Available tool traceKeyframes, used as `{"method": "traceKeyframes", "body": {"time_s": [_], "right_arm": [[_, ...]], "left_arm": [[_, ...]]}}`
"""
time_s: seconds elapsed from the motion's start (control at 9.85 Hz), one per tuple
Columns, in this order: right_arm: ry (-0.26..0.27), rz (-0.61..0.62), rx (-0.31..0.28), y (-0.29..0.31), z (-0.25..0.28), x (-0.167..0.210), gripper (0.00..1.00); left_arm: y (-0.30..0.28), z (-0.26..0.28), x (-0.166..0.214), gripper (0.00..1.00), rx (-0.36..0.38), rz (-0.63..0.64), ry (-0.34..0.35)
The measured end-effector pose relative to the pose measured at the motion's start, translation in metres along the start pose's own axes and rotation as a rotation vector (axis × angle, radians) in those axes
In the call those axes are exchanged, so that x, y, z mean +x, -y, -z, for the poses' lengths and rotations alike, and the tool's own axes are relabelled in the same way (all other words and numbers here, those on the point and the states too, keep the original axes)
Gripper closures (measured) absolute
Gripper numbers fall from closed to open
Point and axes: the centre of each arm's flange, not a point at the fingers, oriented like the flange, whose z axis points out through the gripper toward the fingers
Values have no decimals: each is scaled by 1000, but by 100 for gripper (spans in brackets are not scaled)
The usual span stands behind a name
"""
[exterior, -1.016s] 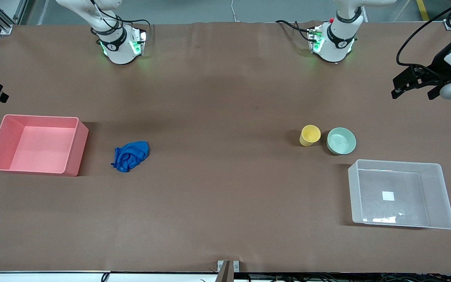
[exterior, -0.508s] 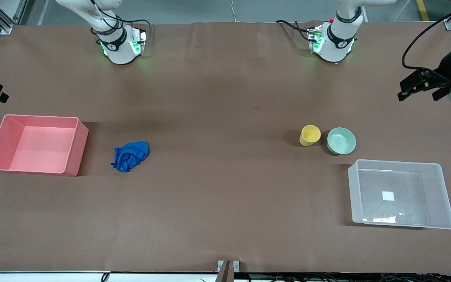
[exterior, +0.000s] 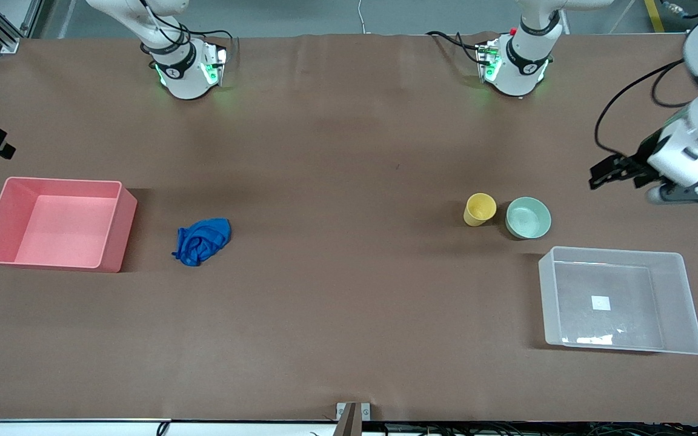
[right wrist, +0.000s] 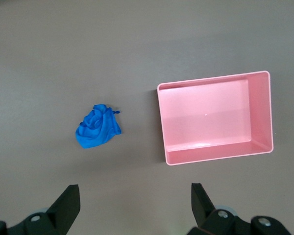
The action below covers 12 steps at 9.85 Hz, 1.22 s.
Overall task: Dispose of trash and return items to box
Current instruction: 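Reach the right gripper to the blue cloth while the left gripper reaches the bowl, then grasp the blue cloth with the right gripper while the left gripper grasps the bowl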
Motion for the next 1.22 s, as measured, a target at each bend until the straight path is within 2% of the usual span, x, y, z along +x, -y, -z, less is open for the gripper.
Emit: {"method": "traceKeyframes", "body": {"time_s": [0.2,0.41,0.51,0.71,1.02,1.12,1.22], "right_arm": [[63,59,-4,33,-38,9,0],[120,139,-14,86,-125,38,0],[129,168,-17,106,-176,47,0],[100,200,-13,126,-267,45,0],[26,205,1,121,-383,19,0],[15,206,4,120,-412,12,0],[7,211,6,122,-432,10,0]], "left_arm": [[4,-74,-19,4,3,-2,-5],[7,-126,-37,5,6,-1,-36],[9,-149,-43,5,8,1,-66],[12,-194,-48,6,16,3,-90],[14,-242,-47,12,28,2,-82],[15,-251,-46,15,30,2,-89],[15,-260,-46,30,33,2,-87]]}}
